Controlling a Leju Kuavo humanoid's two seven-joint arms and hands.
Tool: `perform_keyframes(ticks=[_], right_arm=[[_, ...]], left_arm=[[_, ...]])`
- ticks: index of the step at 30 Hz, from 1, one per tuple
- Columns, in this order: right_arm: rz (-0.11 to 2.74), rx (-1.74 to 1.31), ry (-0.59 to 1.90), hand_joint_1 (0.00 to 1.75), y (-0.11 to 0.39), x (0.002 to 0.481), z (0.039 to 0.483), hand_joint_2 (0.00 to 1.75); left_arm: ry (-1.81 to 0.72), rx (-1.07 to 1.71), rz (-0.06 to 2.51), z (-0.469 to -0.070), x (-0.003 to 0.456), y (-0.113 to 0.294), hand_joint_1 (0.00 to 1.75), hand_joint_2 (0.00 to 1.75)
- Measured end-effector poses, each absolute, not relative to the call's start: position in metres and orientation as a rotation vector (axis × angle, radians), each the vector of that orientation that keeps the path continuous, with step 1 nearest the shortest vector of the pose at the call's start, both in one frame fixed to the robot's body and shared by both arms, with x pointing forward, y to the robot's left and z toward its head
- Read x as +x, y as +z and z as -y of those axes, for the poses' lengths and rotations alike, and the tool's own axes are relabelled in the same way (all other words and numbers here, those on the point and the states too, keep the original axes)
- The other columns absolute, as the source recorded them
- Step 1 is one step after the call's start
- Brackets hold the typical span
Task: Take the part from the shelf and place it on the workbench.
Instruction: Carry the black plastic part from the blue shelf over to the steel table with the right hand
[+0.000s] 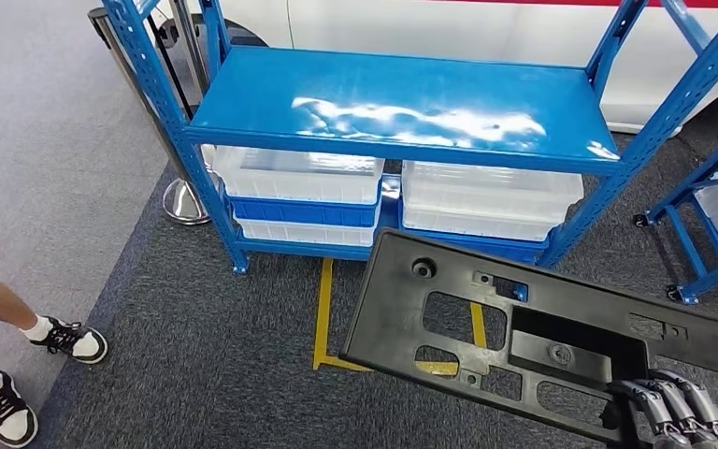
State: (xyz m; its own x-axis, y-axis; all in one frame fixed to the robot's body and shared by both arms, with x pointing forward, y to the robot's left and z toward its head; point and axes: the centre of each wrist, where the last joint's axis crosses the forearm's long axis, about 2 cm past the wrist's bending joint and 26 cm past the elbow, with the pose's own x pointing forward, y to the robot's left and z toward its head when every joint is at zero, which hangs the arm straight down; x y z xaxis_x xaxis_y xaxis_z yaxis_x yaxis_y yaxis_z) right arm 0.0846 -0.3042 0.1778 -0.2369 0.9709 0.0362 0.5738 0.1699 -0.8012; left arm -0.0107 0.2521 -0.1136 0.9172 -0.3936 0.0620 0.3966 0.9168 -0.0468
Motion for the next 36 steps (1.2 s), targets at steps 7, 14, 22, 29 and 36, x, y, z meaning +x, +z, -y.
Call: perform_keyframes(ticks=[7, 14, 22, 29, 36], right_arm=[[1.887, -1.438, 0.906, 1.75, 0.178, 0.084, 0.305, 1.75], [1.889, -1.428, 0.899, 1.75, 0.179, 0.084, 0.305, 1.75], [1.891, -1.426, 0.899, 1.75, 0.179, 0.084, 0.305, 1.75], [1.89, -1.421, 0.898, 1.75, 0.18, 0.081, 0.305, 1.75], [1.886, -1.421, 0.896, 1.75, 0.181, 0.08, 0.305, 1.75]], left_arm=[[-0.407, -0.052, 0.048, -0.255, -0.012, -0.114, 0.0, 1.75], [-0.409, -0.046, 0.039, -0.258, -0.015, -0.114, 0.0, 1.75], [-0.412, -0.038, 0.041, -0.262, -0.013, -0.114, 0.0, 1.75], [-0.416, -0.038, 0.041, -0.262, -0.013, -0.114, 0.0, 1.75], [-0.418, -0.04, 0.039, -0.261, -0.012, -0.114, 0.0, 1.75]])
